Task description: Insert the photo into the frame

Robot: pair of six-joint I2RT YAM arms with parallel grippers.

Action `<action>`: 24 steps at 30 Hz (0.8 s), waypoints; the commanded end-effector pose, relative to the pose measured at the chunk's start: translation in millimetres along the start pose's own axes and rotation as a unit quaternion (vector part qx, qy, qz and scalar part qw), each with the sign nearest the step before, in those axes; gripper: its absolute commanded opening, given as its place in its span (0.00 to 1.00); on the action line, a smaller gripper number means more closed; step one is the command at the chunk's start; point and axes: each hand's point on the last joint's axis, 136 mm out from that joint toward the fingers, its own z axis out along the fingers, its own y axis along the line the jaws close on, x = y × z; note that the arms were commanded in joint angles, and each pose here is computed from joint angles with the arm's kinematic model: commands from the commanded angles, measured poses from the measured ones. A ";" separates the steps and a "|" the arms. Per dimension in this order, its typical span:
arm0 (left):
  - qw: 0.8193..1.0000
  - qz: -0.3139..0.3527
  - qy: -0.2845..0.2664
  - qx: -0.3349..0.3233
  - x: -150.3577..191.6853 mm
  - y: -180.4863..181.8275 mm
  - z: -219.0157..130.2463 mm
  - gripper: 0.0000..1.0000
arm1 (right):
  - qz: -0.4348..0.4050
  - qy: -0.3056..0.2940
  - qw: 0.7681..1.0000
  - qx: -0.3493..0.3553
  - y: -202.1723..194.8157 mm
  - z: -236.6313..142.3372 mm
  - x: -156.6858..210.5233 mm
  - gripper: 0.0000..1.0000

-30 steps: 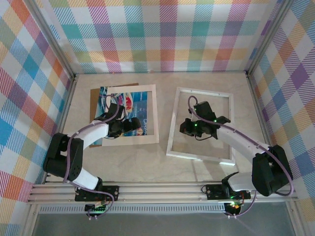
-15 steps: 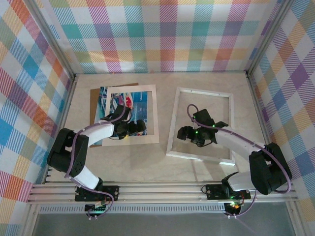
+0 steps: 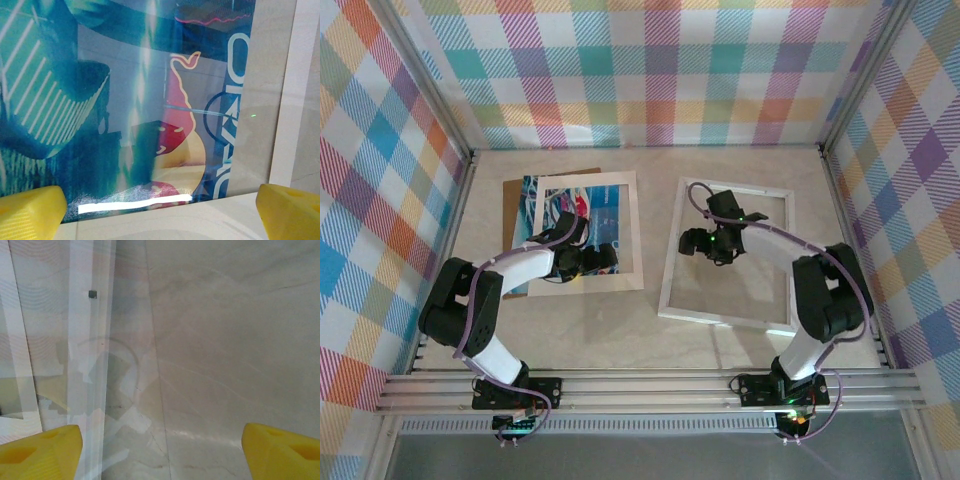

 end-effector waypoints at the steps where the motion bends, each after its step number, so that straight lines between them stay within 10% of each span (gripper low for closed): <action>1: 0.998 0.000 0.035 -0.050 20.4 24.8 12.0 1.00 | -0.022 0.016 0.998 -0.060 21.7 7.7 -2.2 0.80; 24: 0.999 0.026 0.009 -0.045 -4.1 6.8 -11.6 1.00 | 0.012 0.020 0.970 -0.241 68.0 -49.0 -14.0 0.01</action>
